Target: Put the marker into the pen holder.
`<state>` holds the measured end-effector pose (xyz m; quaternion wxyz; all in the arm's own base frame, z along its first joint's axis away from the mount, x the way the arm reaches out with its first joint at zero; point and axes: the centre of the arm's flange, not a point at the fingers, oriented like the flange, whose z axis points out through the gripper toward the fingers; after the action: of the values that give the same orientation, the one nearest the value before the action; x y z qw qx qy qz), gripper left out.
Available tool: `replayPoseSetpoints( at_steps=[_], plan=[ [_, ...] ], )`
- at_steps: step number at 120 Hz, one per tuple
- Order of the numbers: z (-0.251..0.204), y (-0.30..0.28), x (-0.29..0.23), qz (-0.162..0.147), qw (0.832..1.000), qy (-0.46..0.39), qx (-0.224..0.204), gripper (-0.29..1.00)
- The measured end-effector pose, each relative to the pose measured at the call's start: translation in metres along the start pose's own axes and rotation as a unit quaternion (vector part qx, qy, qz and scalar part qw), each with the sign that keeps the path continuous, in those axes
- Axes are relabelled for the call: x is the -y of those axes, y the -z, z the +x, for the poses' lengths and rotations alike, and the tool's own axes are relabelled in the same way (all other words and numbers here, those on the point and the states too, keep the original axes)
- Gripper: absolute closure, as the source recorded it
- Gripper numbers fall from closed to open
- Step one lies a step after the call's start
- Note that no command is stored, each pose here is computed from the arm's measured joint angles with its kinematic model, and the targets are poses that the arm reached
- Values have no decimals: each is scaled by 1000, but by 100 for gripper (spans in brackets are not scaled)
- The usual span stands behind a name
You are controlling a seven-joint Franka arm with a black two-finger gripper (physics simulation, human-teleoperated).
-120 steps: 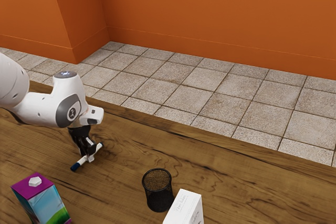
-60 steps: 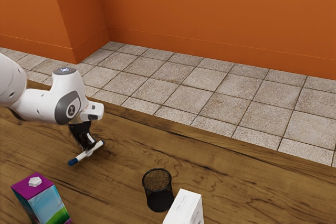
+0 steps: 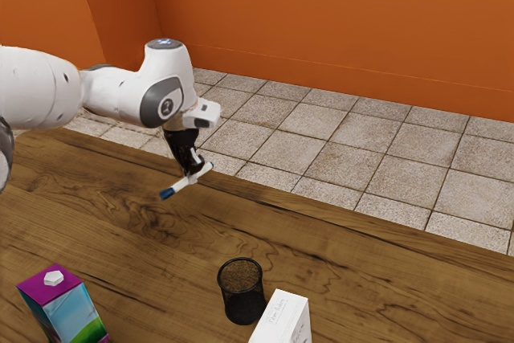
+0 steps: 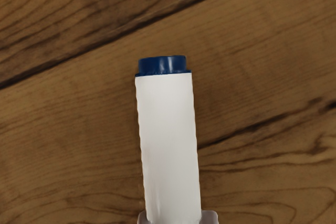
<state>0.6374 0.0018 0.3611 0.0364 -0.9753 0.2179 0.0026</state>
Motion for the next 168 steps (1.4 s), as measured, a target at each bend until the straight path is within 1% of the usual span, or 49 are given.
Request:
replayPoseSetpoints(
  at_steps=[13,30,39,54,62,73,81,115,133,168],
  plan=[
    [31,20,-47,-14,998,-42,43,79],
    [39,35,-112,-40,987,-80,131,79],
    [38,35,-138,-49,977,-89,188,79],
    [29,12,-166,-61,953,-89,282,79],
    [28,2,-180,-64,942,-91,318,79],
    [30,-13,-195,-64,929,-90,353,79],
    [32,-17,-204,-64,924,-92,366,79],
    [34,-5,-237,-58,917,-102,381,79],
    [32,-21,-254,-55,909,-107,400,79],
    [32,-51,-259,-52,900,-101,421,79]
  ],
)
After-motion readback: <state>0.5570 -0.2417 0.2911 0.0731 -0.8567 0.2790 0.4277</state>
